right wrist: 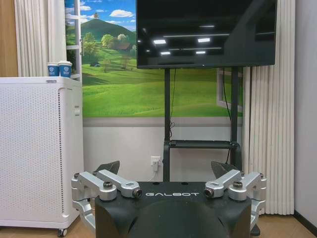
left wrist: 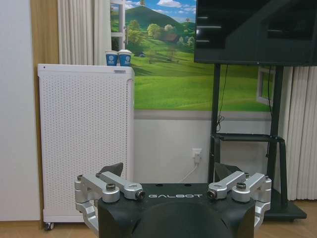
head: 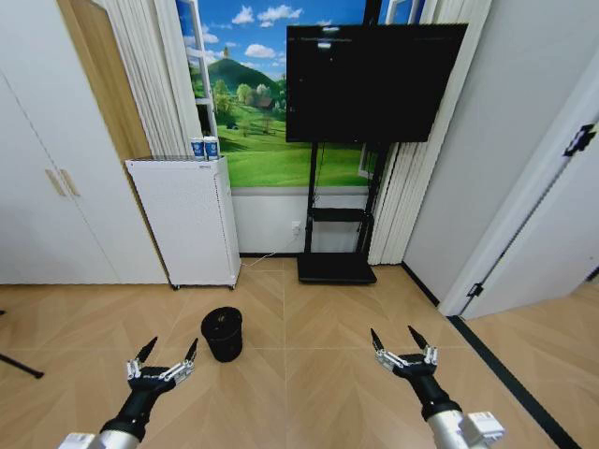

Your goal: Pick up the trash bin and place the garbage on the floor into it.

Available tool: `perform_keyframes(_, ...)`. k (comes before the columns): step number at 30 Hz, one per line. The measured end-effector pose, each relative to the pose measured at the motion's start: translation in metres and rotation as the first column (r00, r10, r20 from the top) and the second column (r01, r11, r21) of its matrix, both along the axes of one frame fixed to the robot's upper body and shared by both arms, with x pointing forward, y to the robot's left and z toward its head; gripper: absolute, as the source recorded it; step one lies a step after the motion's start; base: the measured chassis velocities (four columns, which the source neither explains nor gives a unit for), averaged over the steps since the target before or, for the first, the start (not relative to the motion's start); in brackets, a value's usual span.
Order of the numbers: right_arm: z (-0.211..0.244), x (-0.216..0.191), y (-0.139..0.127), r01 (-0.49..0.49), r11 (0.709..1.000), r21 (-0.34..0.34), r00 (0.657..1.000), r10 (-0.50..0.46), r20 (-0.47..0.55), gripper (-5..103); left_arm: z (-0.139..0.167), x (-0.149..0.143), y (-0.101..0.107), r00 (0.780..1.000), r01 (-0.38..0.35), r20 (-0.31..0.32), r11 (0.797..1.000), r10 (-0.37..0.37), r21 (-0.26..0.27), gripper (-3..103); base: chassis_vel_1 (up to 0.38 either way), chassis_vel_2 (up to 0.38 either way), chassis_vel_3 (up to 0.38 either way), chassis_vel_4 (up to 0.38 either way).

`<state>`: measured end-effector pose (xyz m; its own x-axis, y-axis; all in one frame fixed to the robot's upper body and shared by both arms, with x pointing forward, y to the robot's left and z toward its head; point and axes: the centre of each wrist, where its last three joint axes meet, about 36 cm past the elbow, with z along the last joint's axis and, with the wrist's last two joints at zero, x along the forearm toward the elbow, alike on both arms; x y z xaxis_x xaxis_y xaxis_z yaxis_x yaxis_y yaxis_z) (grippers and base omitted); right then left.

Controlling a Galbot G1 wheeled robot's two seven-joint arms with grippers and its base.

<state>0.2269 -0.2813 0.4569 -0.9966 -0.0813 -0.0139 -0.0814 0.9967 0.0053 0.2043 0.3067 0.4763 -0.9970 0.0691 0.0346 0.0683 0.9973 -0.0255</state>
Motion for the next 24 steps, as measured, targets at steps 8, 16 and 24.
perform_keyframes(8,0.0000,0.0000,0.0000,0.000,1.000,0.000,1.000,0.000,0.000,100,0.0000,0.0000,0.0000,1.000,0.000,0.000,1.000,0.000,0.000,100,0.151,-0.167,-0.159,0.176)
perform_keyframes(16,0.0000,0.0000,0.0000,0.000,1.000,0.000,1.000,0.000,0.000,100,0.0000,0.0000,0.0000,1.000,0.000,0.000,1.000,0.000,0.000,100,0.277,-0.262,-0.278,0.265)
perform_keyframes(24,-0.0001,-0.0001,0.0000,0.000,1.000,0.000,1.000,0.000,0.000,100,0.0000,-0.0001,0.0000,1.000,0.000,0.000,1.000,0.000,0.000,100,0.271,-0.226,-0.258,0.272)
